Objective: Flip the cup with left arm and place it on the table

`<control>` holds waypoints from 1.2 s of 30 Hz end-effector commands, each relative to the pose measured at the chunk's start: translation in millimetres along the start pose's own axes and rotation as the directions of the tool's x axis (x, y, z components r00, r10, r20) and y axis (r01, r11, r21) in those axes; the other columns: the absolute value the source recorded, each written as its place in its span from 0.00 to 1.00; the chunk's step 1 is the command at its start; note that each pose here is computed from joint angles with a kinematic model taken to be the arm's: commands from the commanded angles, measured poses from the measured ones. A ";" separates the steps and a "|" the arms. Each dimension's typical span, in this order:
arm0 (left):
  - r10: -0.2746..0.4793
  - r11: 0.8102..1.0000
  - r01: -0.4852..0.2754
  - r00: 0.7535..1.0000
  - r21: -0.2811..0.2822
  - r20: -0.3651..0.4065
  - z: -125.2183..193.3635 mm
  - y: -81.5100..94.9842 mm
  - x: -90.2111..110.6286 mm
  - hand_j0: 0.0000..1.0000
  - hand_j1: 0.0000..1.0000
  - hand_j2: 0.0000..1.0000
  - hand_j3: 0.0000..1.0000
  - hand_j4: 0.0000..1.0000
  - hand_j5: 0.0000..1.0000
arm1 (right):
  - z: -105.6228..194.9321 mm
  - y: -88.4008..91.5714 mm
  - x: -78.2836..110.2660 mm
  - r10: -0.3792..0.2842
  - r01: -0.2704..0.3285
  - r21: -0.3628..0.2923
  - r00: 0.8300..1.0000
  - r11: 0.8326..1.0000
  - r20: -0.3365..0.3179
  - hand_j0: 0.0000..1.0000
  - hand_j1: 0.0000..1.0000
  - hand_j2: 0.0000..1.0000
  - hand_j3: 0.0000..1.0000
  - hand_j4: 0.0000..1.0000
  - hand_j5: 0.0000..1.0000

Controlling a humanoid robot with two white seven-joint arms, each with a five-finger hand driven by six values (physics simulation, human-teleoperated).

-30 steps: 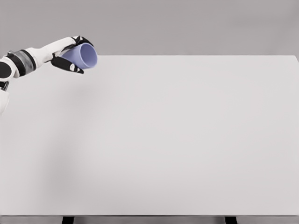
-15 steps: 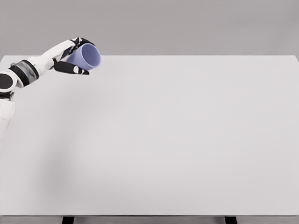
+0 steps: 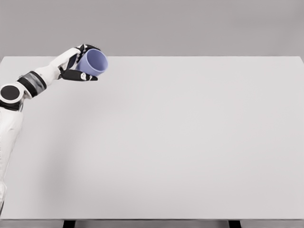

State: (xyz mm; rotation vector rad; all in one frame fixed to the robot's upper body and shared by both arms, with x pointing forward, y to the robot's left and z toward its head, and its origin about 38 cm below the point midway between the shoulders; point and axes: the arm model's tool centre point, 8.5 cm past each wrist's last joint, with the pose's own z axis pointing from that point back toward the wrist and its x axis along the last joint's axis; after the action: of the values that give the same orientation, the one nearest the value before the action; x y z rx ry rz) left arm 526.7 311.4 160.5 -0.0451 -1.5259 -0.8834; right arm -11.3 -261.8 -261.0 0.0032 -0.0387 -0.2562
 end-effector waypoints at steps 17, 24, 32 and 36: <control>0.171 0.981 -0.178 0.982 0.079 0.086 2.3 -20.2 -12.9 0.54 0.54 0.54 0.54 0.54 0.54 | 0.0 0.0 0.1 0.000 0.000 0.000 1.000 1.000 0.001 1.00 1.00 1.00 1.00 1.00 1.00; 0.197 0.965 -0.214 0.973 0.151 0.121 5.8 -31.2 -22.4 0.55 0.55 0.55 0.55 0.55 0.55 | 0.0 0.0 0.0 0.001 -0.001 0.000 1.000 1.000 0.000 1.00 1.00 1.00 1.00 1.00 1.00; 0.227 0.943 -0.256 0.962 0.214 0.150 12.5 -38.5 -34.0 0.55 0.55 0.55 0.55 0.55 0.55 | 0.0 0.0 0.1 0.001 -0.001 0.000 1.000 1.000 0.001 1.00 1.00 1.00 1.00 1.00 1.00; 0.246 0.932 -0.282 0.953 0.229 0.175 13.7 -44.2 -36.4 0.55 0.55 0.55 0.55 0.55 0.55 | 0.0 0.0 0.0 0.000 0.000 0.000 1.000 1.000 0.000 1.00 1.00 1.00 1.00 1.00 1.00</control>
State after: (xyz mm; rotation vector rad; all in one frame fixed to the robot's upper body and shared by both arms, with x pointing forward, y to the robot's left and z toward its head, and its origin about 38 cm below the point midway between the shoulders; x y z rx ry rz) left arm 499.1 305.6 106.5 -0.1216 -1.6830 -0.5016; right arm -11.3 -261.8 -261.0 0.0032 -0.0391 -0.2564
